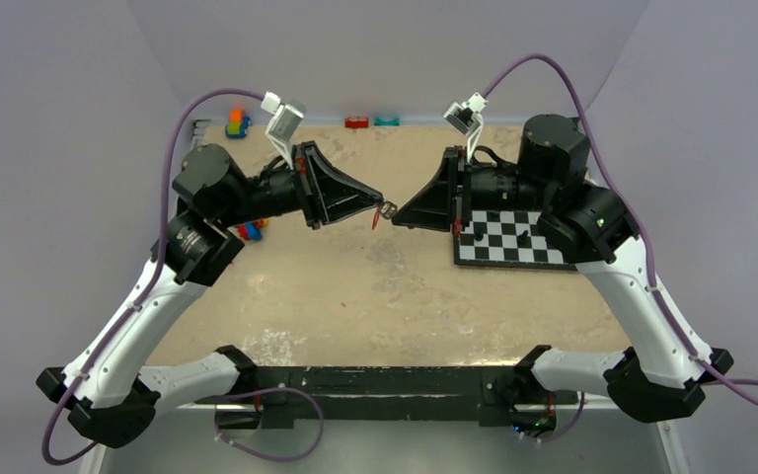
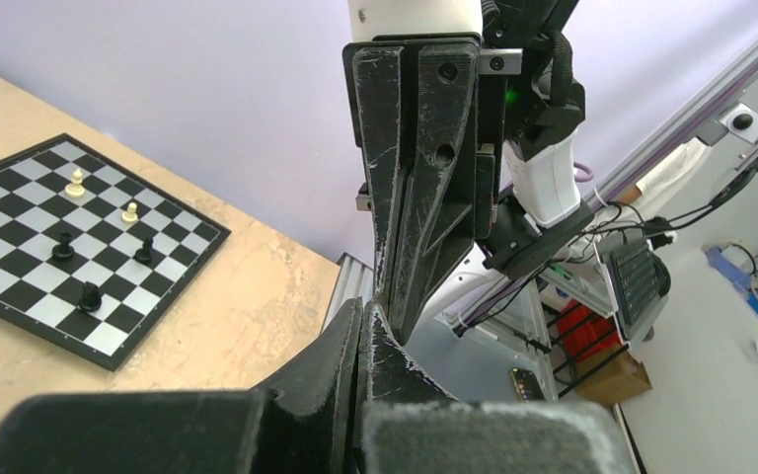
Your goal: Remove the keys from the keyring
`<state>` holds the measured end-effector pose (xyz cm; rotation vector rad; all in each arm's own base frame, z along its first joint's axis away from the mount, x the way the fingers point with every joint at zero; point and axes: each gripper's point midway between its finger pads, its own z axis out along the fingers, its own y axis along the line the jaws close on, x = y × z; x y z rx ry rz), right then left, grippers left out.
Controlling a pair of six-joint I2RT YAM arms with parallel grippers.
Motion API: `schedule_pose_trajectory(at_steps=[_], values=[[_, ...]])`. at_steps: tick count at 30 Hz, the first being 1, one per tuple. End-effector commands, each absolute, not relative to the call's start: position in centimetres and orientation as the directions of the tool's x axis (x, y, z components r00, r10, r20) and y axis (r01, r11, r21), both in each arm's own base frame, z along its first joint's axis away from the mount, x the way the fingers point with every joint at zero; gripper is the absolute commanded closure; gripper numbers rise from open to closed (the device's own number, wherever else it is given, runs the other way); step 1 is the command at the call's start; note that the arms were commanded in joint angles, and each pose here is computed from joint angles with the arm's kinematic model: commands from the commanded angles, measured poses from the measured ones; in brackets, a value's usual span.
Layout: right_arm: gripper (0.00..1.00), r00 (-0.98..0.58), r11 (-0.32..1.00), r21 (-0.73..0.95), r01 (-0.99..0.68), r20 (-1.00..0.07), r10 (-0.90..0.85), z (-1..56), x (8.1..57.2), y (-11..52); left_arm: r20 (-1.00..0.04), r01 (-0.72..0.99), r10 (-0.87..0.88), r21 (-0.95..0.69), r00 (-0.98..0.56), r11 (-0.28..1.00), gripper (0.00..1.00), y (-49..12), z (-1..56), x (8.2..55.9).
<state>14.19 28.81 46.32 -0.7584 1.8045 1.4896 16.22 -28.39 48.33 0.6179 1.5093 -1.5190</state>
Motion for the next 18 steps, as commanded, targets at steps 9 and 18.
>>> schedule_pose_trajectory(at_steps=[9,18], values=[[1.0,-0.562,0.123,0.56,-0.819,-0.827,0.02,48.5,13.1,28.4,-0.786,0.78,-0.379,-0.587,-0.488,0.215,1.0,-27.7,48.7,18.3],[1.0,-0.563,0.122,0.562,-0.818,-0.826,0.028,48.7,13.3,28.5,-0.736,0.732,-0.419,-0.648,-0.531,0.21,1.0,-28.1,48.1,18.9]])
